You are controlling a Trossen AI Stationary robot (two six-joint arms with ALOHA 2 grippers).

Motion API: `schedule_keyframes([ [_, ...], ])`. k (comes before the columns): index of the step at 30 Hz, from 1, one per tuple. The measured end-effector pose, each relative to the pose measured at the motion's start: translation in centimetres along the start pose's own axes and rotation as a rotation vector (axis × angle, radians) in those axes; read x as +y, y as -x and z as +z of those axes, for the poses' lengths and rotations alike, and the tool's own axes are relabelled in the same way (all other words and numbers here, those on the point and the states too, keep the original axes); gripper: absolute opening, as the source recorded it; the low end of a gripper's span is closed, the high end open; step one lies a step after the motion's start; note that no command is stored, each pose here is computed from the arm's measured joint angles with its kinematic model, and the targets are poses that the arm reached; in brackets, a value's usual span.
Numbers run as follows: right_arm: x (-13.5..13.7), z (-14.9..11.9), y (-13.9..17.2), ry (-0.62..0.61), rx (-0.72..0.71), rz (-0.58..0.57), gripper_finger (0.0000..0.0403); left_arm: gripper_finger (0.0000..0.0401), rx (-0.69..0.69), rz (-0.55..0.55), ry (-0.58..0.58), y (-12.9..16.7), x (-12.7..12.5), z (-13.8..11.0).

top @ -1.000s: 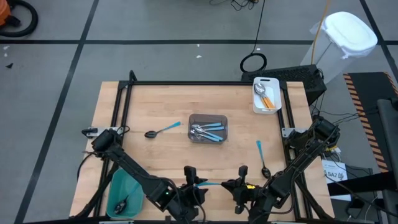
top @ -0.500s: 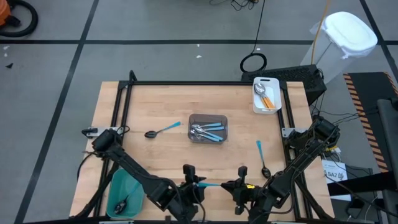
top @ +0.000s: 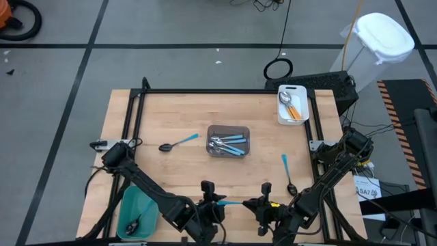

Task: Sort silverware by color (type)
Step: Put the center dark blue spoon into the blue bin

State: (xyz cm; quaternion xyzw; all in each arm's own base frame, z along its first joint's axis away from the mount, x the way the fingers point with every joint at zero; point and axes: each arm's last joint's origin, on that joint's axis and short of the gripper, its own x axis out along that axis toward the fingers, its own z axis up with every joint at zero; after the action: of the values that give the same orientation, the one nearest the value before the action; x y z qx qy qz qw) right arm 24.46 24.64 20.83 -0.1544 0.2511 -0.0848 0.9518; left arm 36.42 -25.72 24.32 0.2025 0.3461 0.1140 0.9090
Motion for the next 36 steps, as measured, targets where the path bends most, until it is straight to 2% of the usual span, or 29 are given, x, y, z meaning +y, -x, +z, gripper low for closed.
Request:
schedule_keyframes([
  [5,0.0,0.0,0.0,0.010,0.001,0.000,0.0014,0.0066,0.006,-0.024,-0.005,0.1,-0.1,0.0],
  [14,0.0,0.0,-0.1,-0.004,0.006,0.015,0.0034,0.0066,0.005,-0.018,0.006,0.3,-0.3,-0.1],
  [19,0.0,0.0,-0.1,-0.006,0.010,0.022,0.0070,0.0066,0.029,-0.025,-0.003,0.4,-0.4,-0.5],
  [22,0.2,0.0,0.0,-0.016,0.026,0.065,0.0096,0.0065,0.075,-0.020,-0.019,0.9,-0.1,-1.0],
  [25,0.3,-0.1,0.0,-0.026,0.047,0.115,0.0120,0.0065,0.129,-0.027,-0.018,2.0,0.4,-1.5],
  [29,0.3,-0.1,0.0,-0.033,0.053,0.126,0.0141,0.0065,0.209,-0.094,-0.022,3.8,0.9,-2.1],
  [36,0.5,-0.2,0.2,-0.018,0.052,0.132,0.0149,0.0065,0.373,-0.206,-0.004,8.1,1.9,-3.5],
])
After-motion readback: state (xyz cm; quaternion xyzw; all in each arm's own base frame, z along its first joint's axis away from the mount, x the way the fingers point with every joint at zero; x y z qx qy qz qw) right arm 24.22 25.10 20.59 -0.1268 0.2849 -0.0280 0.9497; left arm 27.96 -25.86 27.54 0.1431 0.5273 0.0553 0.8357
